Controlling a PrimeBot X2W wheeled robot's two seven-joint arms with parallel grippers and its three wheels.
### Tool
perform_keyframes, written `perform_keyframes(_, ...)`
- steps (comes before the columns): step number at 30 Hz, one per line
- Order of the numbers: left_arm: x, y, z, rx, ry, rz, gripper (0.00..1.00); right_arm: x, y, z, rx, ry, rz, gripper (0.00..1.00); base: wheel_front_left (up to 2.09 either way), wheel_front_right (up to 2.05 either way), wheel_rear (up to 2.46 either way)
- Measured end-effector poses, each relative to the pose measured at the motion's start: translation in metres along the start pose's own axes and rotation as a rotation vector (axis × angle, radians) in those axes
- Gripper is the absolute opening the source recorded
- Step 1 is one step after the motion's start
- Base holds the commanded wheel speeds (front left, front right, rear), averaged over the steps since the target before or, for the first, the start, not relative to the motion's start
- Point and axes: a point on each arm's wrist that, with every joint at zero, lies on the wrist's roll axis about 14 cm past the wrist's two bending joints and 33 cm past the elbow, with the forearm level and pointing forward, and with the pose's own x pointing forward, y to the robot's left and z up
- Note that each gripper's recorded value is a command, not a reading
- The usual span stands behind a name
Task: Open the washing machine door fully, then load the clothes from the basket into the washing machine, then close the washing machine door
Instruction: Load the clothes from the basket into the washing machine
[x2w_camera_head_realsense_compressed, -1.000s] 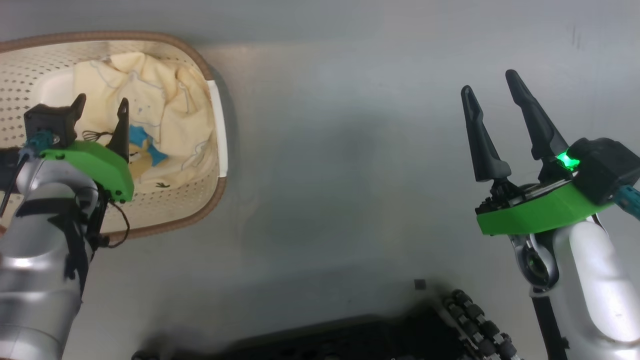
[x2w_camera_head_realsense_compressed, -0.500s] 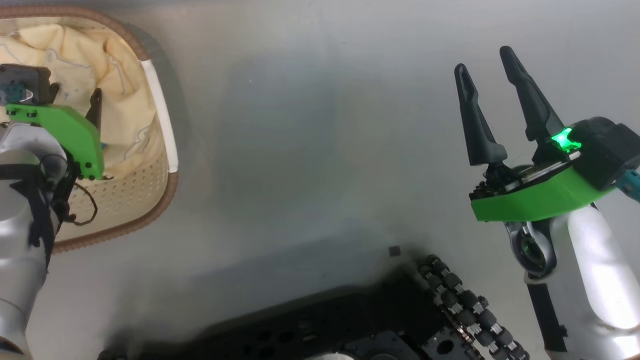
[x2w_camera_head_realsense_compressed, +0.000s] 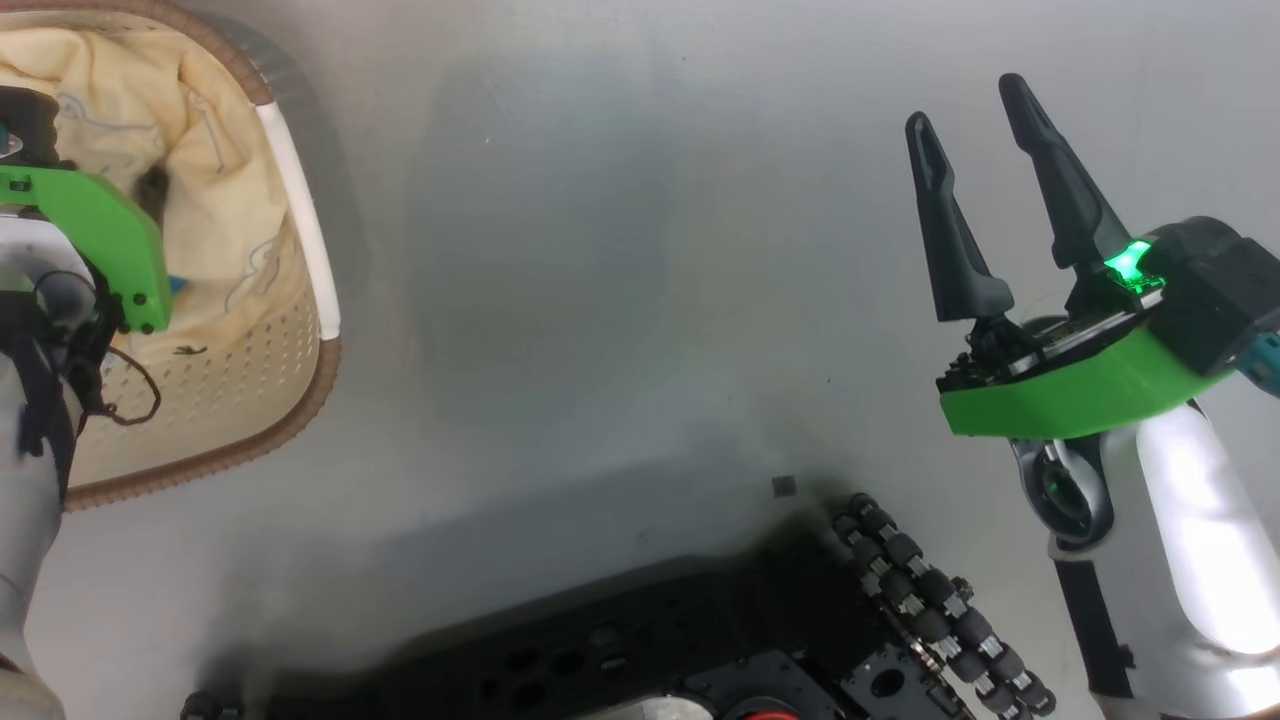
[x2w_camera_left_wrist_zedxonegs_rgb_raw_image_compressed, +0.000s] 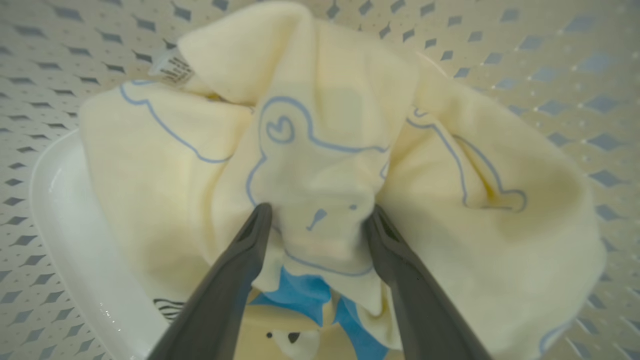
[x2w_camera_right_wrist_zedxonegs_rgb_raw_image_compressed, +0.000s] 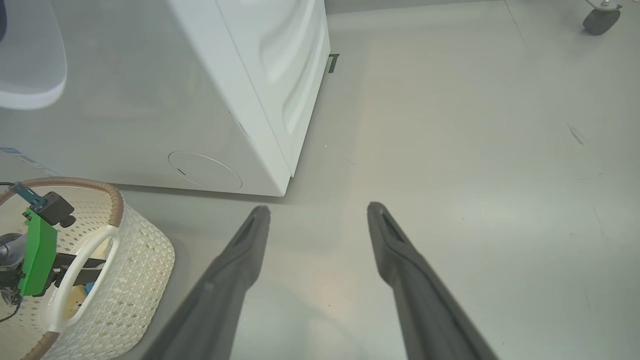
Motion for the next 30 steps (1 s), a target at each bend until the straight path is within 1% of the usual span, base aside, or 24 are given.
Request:
perform_keyframes(6, 0.0, -0.004, -0.006, -0.044, 0.046, -0.005, 1.0, 0.0, 0.001, 0.0, -0.015, 0.001, 0.004, 1.0, 0.0, 0.0, 0.0)
perform_keyframes(7, 0.0, -0.005, -0.008, -0.046, 0.058, -0.007, 0.97, 0.0, 0.0, 0.0, -0.015, 0.0, 0.003, 1.0, 0.0, 0.0, 0.0)
perform_keyframes(8, 0.0, -0.007, -0.01, -0.05, 0.069, -0.009, 0.23, 0.0, 0.0, 0.0, -0.015, -0.001, 0.002, 1.0, 0.0, 0.0, 0.0)
perform_keyframes(9, 0.0, -0.007, -0.012, -0.05, 0.075, -0.01, 0.0, 0.0, 0.0, 0.001, -0.015, -0.002, 0.002, 1.0, 0.0, 0.0, 0.0)
perform_keyframes(15, -0.001, -0.007, -0.015, -0.062, 0.083, -0.01, 0.0, -0.003, 0.001, -0.004, -0.017, 0.012, 0.003, 1.0, 0.0, 0.0, 0.0)
perform_keyframes(19, -0.004, -0.006, -0.01, -0.051, 0.062, -0.006, 0.0, -0.002, 0.003, 0.002, -0.017, -0.004, 0.009, 1.0, 0.0, 0.0, 0.0)
perform_keyframes(26, -0.027, -0.005, 0.015, -0.051, -0.023, 0.011, 0.0, -0.001, 0.005, 0.032, -0.018, -0.073, 0.012, 1.0, 0.0, 0.0, 0.0)
perform_keyframes(30, -0.048, -0.01, 0.018, -0.038, -0.066, 0.013, 0.0, -0.006, 0.007, 0.055, -0.014, -0.121, 0.015, 1.0, 0.0, 0.0, 0.0)
